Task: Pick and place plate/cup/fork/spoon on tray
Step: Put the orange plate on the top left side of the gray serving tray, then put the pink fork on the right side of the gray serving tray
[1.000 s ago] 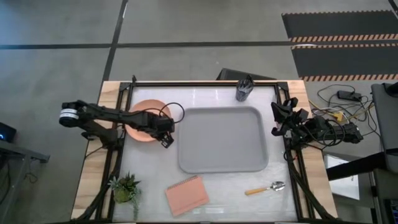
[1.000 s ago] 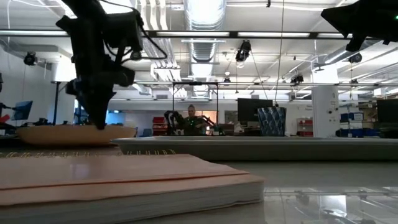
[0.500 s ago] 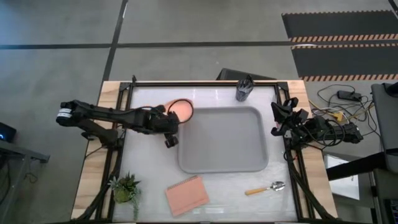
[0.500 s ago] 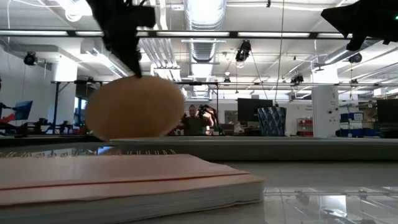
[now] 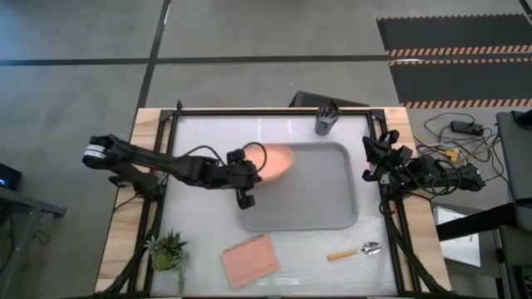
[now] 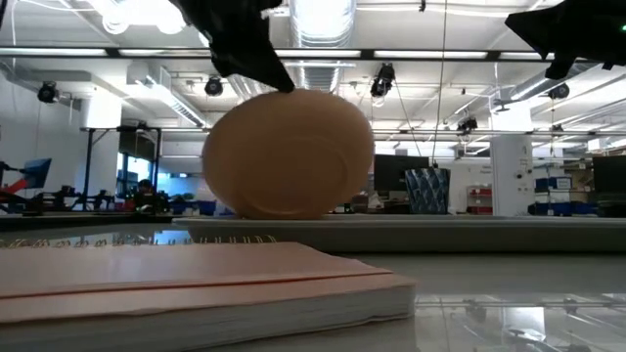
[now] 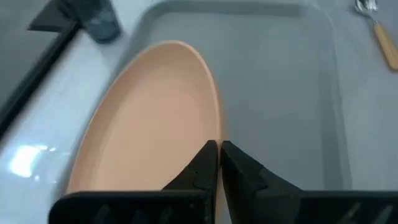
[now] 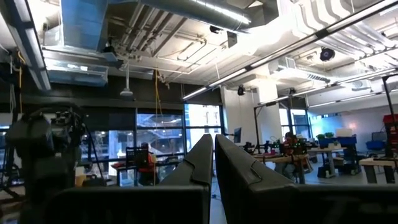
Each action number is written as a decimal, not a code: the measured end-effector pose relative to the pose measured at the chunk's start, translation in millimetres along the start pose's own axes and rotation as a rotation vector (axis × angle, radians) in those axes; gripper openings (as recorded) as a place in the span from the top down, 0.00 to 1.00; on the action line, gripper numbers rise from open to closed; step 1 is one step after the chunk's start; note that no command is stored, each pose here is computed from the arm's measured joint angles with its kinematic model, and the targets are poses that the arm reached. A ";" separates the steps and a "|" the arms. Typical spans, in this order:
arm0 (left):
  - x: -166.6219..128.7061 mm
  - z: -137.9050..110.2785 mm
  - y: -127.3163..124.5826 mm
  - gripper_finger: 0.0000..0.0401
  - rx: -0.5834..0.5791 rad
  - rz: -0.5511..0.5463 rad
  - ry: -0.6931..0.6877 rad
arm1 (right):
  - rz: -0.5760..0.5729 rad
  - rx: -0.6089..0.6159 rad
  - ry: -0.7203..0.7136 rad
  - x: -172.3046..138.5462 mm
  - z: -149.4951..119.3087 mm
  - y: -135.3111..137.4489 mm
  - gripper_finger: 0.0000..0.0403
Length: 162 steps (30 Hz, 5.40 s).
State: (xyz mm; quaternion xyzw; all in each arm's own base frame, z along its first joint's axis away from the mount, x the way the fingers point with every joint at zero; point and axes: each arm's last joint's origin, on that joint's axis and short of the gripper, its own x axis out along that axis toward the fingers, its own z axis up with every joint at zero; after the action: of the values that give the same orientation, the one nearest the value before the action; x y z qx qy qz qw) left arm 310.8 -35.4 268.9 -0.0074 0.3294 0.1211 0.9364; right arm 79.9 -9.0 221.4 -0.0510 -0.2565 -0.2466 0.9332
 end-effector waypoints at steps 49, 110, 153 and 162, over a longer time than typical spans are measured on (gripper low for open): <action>77.5 -24.0 -26.5 0.75 -0.164 -0.203 0.068 | 0.000 -0.010 -0.001 0.0 0.1 0.0 0.98; -82.3 -38.9 42.5 1.00 0.198 0.094 -0.701 | -0.622 0.183 1.376 89.2 12.2 10.4 0.98; -112.1 -62.0 57.2 1.00 0.153 0.096 -0.665 | -1.227 0.261 1.805 38.4 -96.4 -105.6 0.98; -112.1 -63.1 57.4 1.00 0.158 0.096 -0.654 | -1.293 0.172 1.732 28.6 -104.7 -107.0 0.97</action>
State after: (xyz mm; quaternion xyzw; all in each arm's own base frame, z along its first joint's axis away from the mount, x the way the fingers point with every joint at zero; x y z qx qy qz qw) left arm 174.2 -10.5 292.6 0.1198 0.0198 0.1351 0.9834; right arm 96.7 -138.0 142.1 0.3509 0.4947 -0.6254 0.4910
